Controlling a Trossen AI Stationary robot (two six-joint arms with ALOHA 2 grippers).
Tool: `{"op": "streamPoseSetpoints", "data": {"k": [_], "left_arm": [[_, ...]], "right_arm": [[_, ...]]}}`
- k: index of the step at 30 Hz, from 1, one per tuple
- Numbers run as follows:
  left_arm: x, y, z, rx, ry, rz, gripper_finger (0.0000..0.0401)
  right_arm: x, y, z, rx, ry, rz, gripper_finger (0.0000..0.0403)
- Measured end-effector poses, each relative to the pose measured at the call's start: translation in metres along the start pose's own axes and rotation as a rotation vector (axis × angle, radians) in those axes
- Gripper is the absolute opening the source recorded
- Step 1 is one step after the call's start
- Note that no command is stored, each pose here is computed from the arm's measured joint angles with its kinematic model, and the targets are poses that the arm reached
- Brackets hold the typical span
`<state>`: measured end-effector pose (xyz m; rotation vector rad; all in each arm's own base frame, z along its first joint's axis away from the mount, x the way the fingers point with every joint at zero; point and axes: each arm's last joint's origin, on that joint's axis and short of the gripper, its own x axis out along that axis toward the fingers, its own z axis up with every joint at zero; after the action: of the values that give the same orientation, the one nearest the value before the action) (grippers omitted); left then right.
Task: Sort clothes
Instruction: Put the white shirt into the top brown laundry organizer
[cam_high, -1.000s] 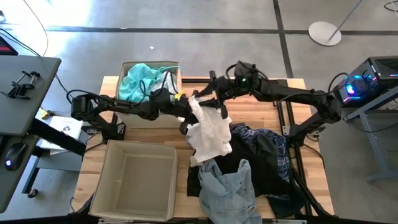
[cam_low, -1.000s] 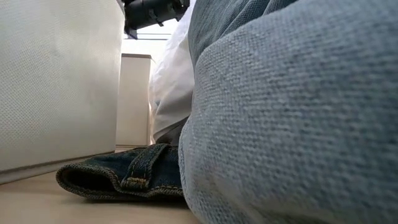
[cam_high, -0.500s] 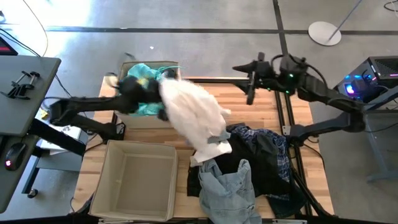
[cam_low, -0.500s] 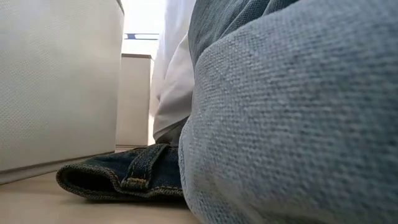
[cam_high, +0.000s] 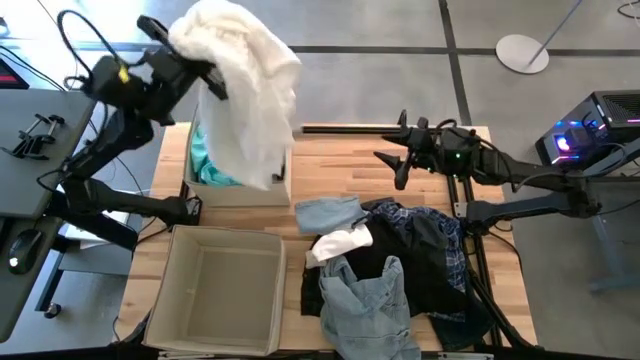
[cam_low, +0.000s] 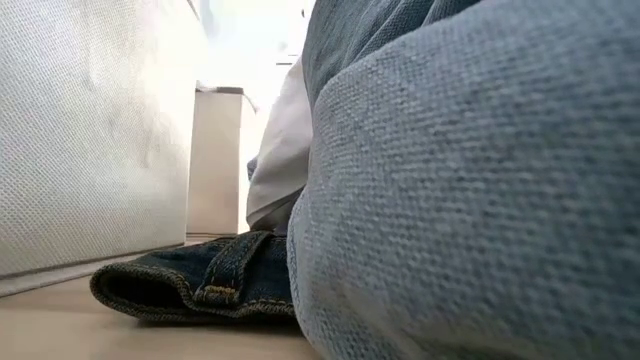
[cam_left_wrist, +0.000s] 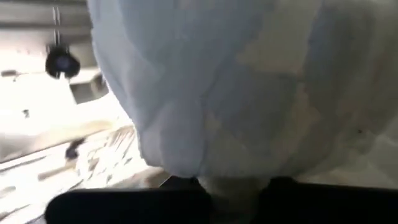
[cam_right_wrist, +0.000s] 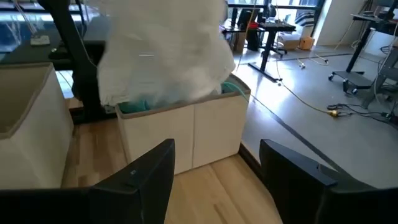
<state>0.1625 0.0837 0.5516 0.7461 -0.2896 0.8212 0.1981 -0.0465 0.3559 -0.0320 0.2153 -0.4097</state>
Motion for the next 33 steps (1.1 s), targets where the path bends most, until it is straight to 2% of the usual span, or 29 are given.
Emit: {"op": "streamPoseSetpoints", "data": {"k": [4,7,9,13,16,18,21,23,25,28,33], "left_arm": [[0.005,0.002,-0.016,0.119,0.254,0.036,0.0007],[0.001,-0.004,-0.035,0.137,0.448,0.000,0.0008],[-0.005,-0.010,-0.047,0.081,0.576,-0.058,0.0008],[-0.025,-0.027,-0.070,-0.163,0.871,-0.159,0.0009],[-0.044,-0.040,-0.080,-0.308,1.082,-0.302,0.0009],[-0.055,-0.047,-0.087,-0.341,1.235,-0.372,0.0010],[-0.067,-0.056,-0.100,-0.337,1.487,-0.385,0.0010],[-0.072,-0.060,-0.109,-0.296,1.633,-0.405,0.0010],[-0.073,-0.066,-0.123,-0.256,1.700,-0.424,0.0010],[-0.064,-0.077,-0.149,-0.271,1.701,-0.400,0.0021],[-0.067,-0.084,-0.175,-0.322,1.828,-0.516,0.0079]], "right_arm": [[-0.003,0.000,-0.012,0.018,-0.015,0.000,0.0222],[-0.008,-0.001,-0.013,0.034,-0.029,0.001,0.0222],[-0.011,-0.002,-0.011,0.037,-0.041,0.007,0.0222],[-0.016,-0.002,-0.009,0.040,-0.060,0.025,0.0222],[-0.017,-0.003,-0.009,0.044,-0.061,0.026,0.0222],[-0.017,-0.003,-0.009,0.044,-0.059,0.026,0.0222],[-0.016,-0.002,-0.010,0.043,-0.057,0.026,0.0222],[-0.016,-0.002,-0.010,0.043,-0.056,0.026,0.0222],[-0.016,-0.002,-0.010,0.043,-0.056,0.031,0.0222],[-0.016,-0.002,-0.010,0.038,-0.056,0.040,0.0222],[-0.016,-0.001,-0.010,0.037,-0.057,0.086,0.0222]]}}
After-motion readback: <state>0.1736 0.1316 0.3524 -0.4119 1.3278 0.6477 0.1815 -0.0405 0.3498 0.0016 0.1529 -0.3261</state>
